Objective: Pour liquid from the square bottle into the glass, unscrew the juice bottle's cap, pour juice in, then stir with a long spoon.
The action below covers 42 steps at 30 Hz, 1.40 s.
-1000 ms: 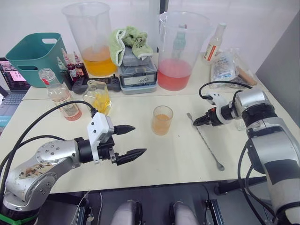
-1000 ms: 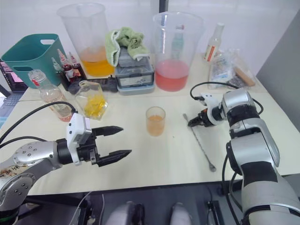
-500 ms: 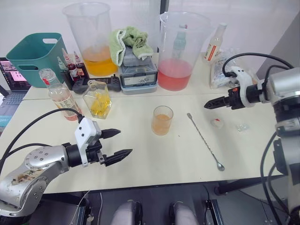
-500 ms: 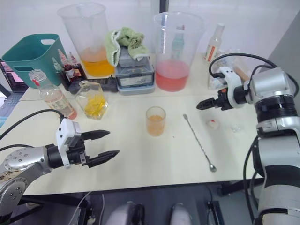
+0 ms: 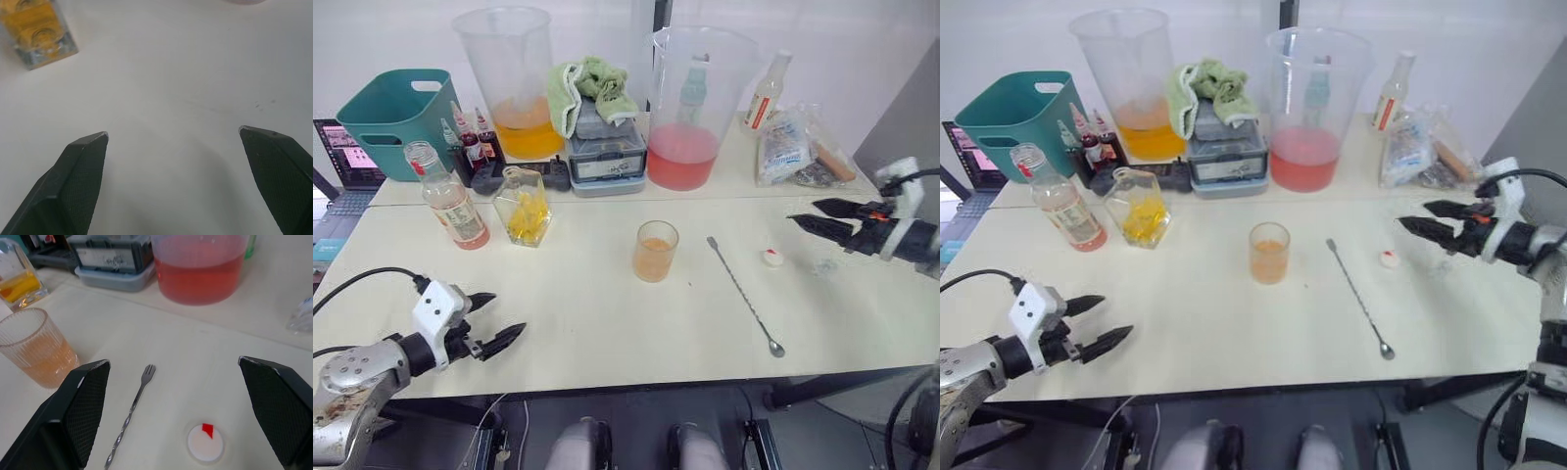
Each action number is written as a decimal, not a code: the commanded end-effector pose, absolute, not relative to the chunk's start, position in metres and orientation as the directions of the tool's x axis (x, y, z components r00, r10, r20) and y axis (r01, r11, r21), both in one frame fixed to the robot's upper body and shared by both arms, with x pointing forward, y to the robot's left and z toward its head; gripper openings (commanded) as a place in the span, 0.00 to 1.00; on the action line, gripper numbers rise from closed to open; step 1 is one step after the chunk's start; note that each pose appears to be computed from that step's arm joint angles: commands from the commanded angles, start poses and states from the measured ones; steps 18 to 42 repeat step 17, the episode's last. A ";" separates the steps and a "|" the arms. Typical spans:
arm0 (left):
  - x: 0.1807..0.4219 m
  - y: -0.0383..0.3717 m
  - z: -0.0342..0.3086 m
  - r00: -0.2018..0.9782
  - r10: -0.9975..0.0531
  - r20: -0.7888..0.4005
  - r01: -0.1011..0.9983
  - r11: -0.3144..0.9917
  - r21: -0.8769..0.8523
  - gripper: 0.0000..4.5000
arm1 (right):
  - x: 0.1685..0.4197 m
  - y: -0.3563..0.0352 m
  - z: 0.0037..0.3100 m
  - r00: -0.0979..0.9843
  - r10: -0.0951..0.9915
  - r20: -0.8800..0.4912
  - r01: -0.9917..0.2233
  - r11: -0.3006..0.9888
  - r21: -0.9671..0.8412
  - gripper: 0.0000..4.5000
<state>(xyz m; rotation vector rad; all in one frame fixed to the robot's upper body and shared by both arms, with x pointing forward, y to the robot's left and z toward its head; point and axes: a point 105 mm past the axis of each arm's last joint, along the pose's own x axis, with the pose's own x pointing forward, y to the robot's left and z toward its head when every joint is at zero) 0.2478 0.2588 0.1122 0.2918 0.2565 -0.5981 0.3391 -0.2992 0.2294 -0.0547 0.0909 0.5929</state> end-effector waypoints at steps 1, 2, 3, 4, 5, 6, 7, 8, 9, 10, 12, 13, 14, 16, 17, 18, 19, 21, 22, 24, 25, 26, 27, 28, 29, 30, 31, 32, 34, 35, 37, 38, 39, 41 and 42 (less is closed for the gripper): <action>0.246 0.287 0.115 0.852 -0.431 -0.298 0.509 0.814 0.279 1.00 | 0.327 -0.312 0.231 0.844 0.534 -0.048 -0.536 0.835 -0.124 0.99; 0.245 0.294 0.115 0.863 -0.411 -0.294 0.491 0.821 0.291 1.00 | 0.324 -0.316 0.227 0.846 0.532 -0.026 -0.532 0.841 -0.098 0.99; 0.245 0.297 0.115 0.869 -0.399 -0.292 0.479 0.825 0.300 1.00 | 0.322 -0.319 0.226 0.848 0.530 -0.007 -0.528 0.845 -0.077 0.99; 0.244 0.305 0.112 0.882 -0.374 -0.287 0.455 0.834 0.311 1.00 | 0.319 -0.326 0.225 0.857 0.514 0.027 -0.511 0.856 -0.079 0.99; 0.243 0.310 0.110 0.890 -0.357 -0.284 0.439 0.840 0.320 1.00 | 0.318 -0.330 0.224 0.863 0.503 0.049 -0.498 0.863 -0.086 0.99; 0.242 0.315 0.107 0.897 -0.340 -0.284 0.423 0.846 0.323 1.00 | 0.317 -0.336 0.220 0.874 0.483 0.057 -0.478 0.874 -0.092 0.99; 0.241 0.320 0.105 0.904 -0.322 -0.282 0.405 0.855 0.324 1.00 | 0.315 -0.342 0.215 0.883 0.466 0.055 -0.460 0.882 -0.102 0.99; 0.240 0.323 0.104 0.908 -0.313 -0.279 0.396 0.859 0.325 1.00 | 0.314 -0.346 0.211 0.888 0.457 0.050 -0.451 0.886 -0.107 0.99; 0.240 0.326 0.104 0.912 -0.303 -0.275 0.385 0.863 0.327 1.00 | 0.313 -0.349 0.206 0.892 0.450 0.039 -0.443 0.889 -0.116 0.99; 0.239 0.327 0.103 0.915 -0.298 -0.272 0.380 0.865 0.329 1.00 | 0.312 -0.350 0.203 0.894 0.447 0.032 -0.440 0.889 -0.124 0.99; 0.238 0.330 0.103 0.919 -0.289 -0.269 0.370 0.866 0.336 1.00 | 0.308 -0.353 0.192 0.896 0.444 0.004 -0.437 0.884 -0.167 0.99; 0.238 0.332 0.102 0.921 -0.283 -0.266 0.365 0.868 0.337 1.00 | 0.305 -0.355 0.187 0.898 0.440 -0.006 -0.434 0.883 -0.178 0.99; 0.236 0.332 0.101 0.916 -0.290 -0.276 0.372 0.872 0.317 1.00 | 0.303 -0.358 0.180 0.902 0.432 -0.021 -0.428 0.884 -0.188 0.99; 0.235 0.334 0.101 0.914 -0.291 -0.283 0.373 0.878 0.301 1.00 | 0.300 -0.362 0.173 0.909 0.417 -0.028 -0.414 0.890 -0.191 0.99; 0.234 0.335 0.100 0.910 -0.297 -0.288 0.375 0.886 0.272 1.00 | 0.300 -0.362 0.173 0.911 0.413 -0.021 -0.409 0.893 -0.188 0.99; 0.234 0.335 0.100 0.910 -0.297 -0.288 0.375 0.886 0.272 1.00 | 0.300 -0.362 0.173 0.911 0.413 -0.021 -0.409 0.893 -0.188 0.99; 0.234 0.335 0.100 0.910 -0.297 -0.288 0.375 0.886 0.272 1.00 | 0.300 -0.362 0.173 0.911 0.413 -0.021 -0.409 0.893 -0.188 0.99; 0.234 0.335 0.100 0.910 -0.297 -0.288 0.375 0.886 0.272 1.00 | 0.300 -0.362 0.173 0.911 0.413 -0.021 -0.409 0.893 -0.188 0.99; 0.234 0.335 0.100 0.910 -0.297 -0.288 0.375 0.886 0.272 1.00 | 0.300 -0.362 0.173 0.911 0.413 -0.021 -0.409 0.893 -0.188 0.99; 0.234 0.335 0.100 0.910 -0.297 -0.288 0.375 0.886 0.272 1.00 | 0.300 -0.362 0.173 0.911 0.413 -0.021 -0.409 0.893 -0.188 0.99; 0.234 0.335 0.100 0.910 -0.297 -0.288 0.375 0.886 0.272 1.00 | 0.300 -0.362 0.173 0.911 0.413 -0.021 -0.409 0.893 -0.188 0.99; 0.234 0.335 0.100 0.910 -0.297 -0.288 0.375 0.886 0.272 1.00 | 0.300 -0.362 0.173 0.911 0.413 -0.021 -0.409 0.893 -0.188 0.99; 0.234 0.335 0.100 0.910 -0.297 -0.288 0.375 0.886 0.272 1.00 | 0.300 -0.362 0.173 0.911 0.413 -0.021 -0.409 0.893 -0.188 0.99; 0.234 0.335 0.100 0.910 -0.297 -0.288 0.375 0.886 0.272 1.00 | 0.300 -0.362 0.173 0.911 0.413 -0.021 -0.409 0.893 -0.188 0.99; 0.234 0.335 0.100 0.910 -0.297 -0.288 0.375 0.886 0.272 1.00 | 0.300 -0.362 0.173 0.911 0.413 -0.021 -0.409 0.893 -0.188 0.99; 0.234 0.335 0.100 0.910 -0.297 -0.288 0.375 0.886 0.272 1.00 | 0.300 -0.362 0.173 0.911 0.413 -0.021 -0.409 0.893 -0.188 0.99; 0.234 0.335 0.100 0.910 -0.297 -0.288 0.375 0.886 0.272 1.00 | 0.300 -0.362 0.173 0.911 0.413 -0.021 -0.409 0.893 -0.188 0.99; 0.234 0.335 0.100 0.910 -0.297 -0.288 0.375 0.886 0.272 1.00 | 0.300 -0.362 0.173 0.911 0.413 -0.021 -0.409 0.893 -0.188 0.99; 0.234 0.335 0.100 0.910 -0.297 -0.288 0.375 0.886 0.272 1.00 | 0.300 -0.362 0.173 0.911 0.413 -0.021 -0.409 0.893 -0.188 0.99; 0.234 0.335 0.100 0.910 -0.297 -0.288 0.375 0.886 0.272 1.00 | 0.300 -0.362 0.173 0.911 0.413 -0.021 -0.409 0.893 -0.188 0.99; 0.234 0.335 0.100 0.910 -0.297 -0.288 0.375 0.886 0.272 1.00 | 0.300 -0.362 0.173 0.911 0.413 -0.021 -0.409 0.893 -0.188 0.99; 0.234 0.335 0.100 0.910 -0.297 -0.288 0.375 0.886 0.272 1.00 | 0.300 -0.362 0.173 0.911 0.413 -0.021 -0.409 0.893 -0.188 0.99; 0.234 0.335 0.100 0.910 -0.297 -0.288 0.375 0.886 0.272 1.00 | 0.300 -0.362 0.173 0.911 0.413 -0.021 -0.409 0.893 -0.188 0.99; 0.234 0.335 0.100 0.910 -0.297 -0.288 0.375 0.886 0.272 1.00 | 0.300 -0.362 0.173 0.911 0.413 -0.021 -0.409 0.893 -0.188 0.99; 0.234 0.335 0.100 0.910 -0.297 -0.288 0.375 0.886 0.272 1.00 | 0.300 -0.362 0.173 0.911 0.413 -0.021 -0.409 0.893 -0.188 0.99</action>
